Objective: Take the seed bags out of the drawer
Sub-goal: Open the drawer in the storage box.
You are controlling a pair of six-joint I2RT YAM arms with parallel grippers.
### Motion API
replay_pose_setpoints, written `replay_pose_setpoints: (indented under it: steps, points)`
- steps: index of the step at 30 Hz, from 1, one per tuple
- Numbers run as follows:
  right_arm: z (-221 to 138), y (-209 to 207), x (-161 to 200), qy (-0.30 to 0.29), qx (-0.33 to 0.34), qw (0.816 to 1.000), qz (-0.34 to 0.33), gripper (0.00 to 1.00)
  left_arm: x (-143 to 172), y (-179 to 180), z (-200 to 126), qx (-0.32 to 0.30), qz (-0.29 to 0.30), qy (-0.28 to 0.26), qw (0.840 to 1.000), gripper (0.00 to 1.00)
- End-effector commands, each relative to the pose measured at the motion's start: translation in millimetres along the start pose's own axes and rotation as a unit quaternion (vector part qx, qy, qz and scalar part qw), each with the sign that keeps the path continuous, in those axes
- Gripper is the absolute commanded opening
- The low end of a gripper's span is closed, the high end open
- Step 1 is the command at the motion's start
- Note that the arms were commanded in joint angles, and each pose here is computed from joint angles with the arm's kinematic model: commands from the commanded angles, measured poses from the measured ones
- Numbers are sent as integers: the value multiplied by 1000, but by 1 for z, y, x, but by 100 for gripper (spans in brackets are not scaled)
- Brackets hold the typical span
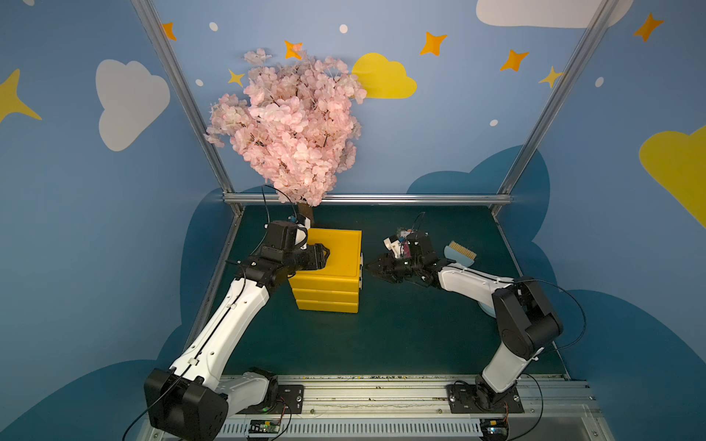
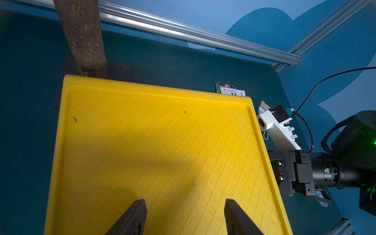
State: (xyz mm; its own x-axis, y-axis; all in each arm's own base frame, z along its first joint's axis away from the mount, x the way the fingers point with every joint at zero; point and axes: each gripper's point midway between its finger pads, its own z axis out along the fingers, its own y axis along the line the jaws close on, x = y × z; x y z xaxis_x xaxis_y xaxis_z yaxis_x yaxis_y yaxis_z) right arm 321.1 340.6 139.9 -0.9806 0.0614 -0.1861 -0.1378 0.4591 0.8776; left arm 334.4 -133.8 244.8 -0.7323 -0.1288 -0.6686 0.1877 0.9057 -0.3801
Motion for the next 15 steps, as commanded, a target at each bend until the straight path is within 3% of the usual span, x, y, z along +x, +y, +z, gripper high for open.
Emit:
replay_pose_setpoints:
  steps: [1,10,15]
  points:
    - [8,11,-8,-8,-35,999,4,55,73,28,11,-50,-38,133,989,67]
    - [19,1,-6,-29,-100,993,62,59,74,28,11,-49,-38,136,989,67]
    - [20,7,-6,-34,-126,990,62,60,74,28,12,-50,-39,137,989,67]
